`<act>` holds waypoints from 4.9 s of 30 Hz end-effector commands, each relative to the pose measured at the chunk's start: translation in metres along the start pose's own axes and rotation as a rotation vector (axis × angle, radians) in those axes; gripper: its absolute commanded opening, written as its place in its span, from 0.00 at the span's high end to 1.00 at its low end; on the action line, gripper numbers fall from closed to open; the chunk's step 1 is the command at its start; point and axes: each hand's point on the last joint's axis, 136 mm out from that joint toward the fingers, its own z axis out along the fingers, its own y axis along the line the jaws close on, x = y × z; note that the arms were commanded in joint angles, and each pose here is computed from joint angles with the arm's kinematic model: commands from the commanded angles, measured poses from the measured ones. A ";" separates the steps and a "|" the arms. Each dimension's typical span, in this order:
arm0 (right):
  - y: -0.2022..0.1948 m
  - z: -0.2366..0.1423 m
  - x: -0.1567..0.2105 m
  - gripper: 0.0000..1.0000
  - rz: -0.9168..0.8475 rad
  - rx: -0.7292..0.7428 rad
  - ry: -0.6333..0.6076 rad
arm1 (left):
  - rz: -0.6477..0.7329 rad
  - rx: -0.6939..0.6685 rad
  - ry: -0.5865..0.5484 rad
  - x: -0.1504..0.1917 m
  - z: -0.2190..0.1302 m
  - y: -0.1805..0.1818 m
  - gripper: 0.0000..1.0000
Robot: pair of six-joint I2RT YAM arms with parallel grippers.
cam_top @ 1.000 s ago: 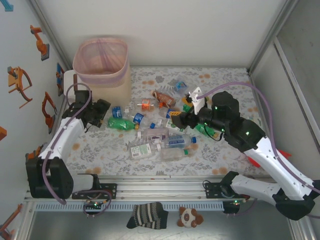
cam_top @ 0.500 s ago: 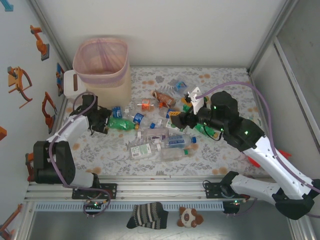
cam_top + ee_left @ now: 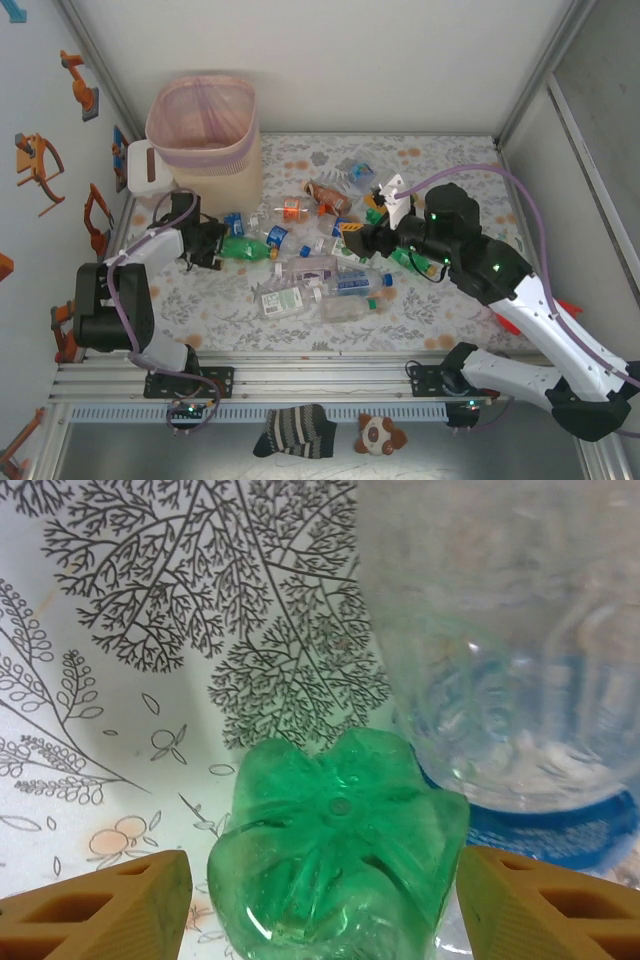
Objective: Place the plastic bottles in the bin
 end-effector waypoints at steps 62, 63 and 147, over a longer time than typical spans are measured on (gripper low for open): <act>0.002 0.003 -0.008 0.22 -0.018 -0.006 -0.033 | 1.007 0.634 -0.475 0.020 -0.251 -0.133 0.57; 0.002 0.003 -0.008 0.22 -0.019 -0.006 -0.033 | 1.053 0.651 -0.468 0.026 -0.256 -0.140 0.57; 0.004 -0.014 -0.028 0.24 0.012 0.003 -0.078 | 1.544 0.029 -0.009 -0.013 -0.005 -0.243 0.65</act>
